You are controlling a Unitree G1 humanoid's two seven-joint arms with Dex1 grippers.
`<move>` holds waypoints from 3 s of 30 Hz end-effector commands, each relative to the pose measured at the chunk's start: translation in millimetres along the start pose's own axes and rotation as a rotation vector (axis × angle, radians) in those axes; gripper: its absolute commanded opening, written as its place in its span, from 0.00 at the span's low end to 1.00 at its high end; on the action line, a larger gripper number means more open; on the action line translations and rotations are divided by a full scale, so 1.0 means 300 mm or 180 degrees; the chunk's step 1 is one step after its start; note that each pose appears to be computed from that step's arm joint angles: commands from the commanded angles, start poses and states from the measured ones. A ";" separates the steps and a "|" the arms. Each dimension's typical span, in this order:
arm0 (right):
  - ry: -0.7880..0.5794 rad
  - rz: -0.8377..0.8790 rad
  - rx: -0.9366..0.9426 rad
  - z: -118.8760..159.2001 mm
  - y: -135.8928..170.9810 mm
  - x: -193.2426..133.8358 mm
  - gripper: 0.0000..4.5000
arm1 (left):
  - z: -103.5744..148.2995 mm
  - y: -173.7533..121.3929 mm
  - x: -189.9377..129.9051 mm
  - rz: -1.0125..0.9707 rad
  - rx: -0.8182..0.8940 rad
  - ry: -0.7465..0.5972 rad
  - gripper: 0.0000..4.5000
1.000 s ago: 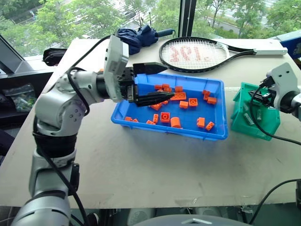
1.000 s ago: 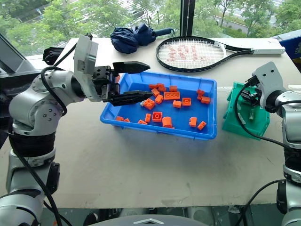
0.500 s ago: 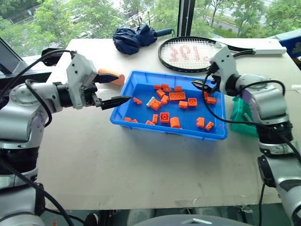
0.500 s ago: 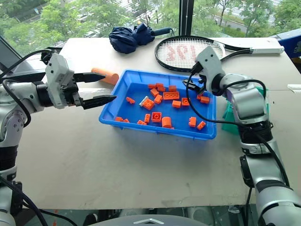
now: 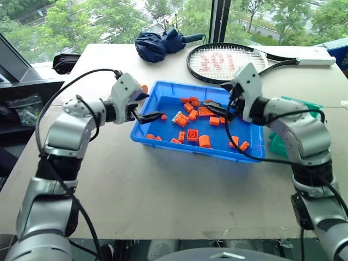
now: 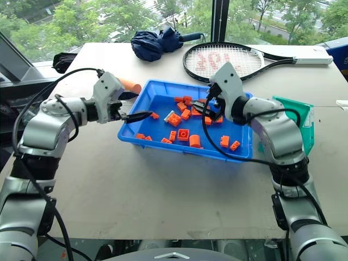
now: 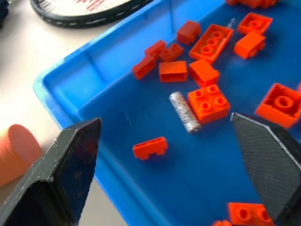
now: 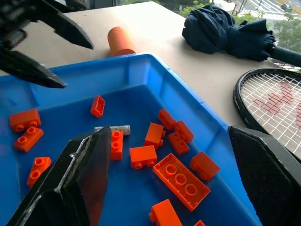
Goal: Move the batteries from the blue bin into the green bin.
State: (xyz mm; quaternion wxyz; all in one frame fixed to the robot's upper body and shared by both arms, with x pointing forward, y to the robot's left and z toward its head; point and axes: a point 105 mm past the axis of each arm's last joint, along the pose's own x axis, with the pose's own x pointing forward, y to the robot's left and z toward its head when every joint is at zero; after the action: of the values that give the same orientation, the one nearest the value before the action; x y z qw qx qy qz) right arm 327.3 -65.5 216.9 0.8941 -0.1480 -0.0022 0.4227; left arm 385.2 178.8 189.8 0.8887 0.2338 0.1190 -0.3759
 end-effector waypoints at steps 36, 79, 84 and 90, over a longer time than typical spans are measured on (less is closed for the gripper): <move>0.0030 -0.0455 0.0082 -0.030 0.091 -0.175 0.89 | -0.074 -0.056 0.255 -0.0883 0.0354 0.0902 0.00; 0.0450 -0.0977 0.0217 -0.117 0.063 -0.388 0.89 | 0.289 -0.457 0.442 -0.2154 0.0830 -0.0260 0.99; 0.0536 -0.0865 0.0189 -0.124 0.057 -0.362 0.89 | 0.363 -0.374 0.395 -0.1960 0.0731 -0.0583 0.99; 0.0766 -0.0495 0.0173 -0.148 0.034 -0.277 0.89 | 0.383 -0.235 0.213 -0.1945 0.0677 -0.0905 0.99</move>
State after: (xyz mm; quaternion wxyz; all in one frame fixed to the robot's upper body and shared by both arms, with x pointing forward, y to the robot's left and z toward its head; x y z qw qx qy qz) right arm 270.5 -135.6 181.5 0.9263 -0.1639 0.1031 0.3233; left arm 388.9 34.6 225.3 0.7194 0.2305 0.0475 -0.6536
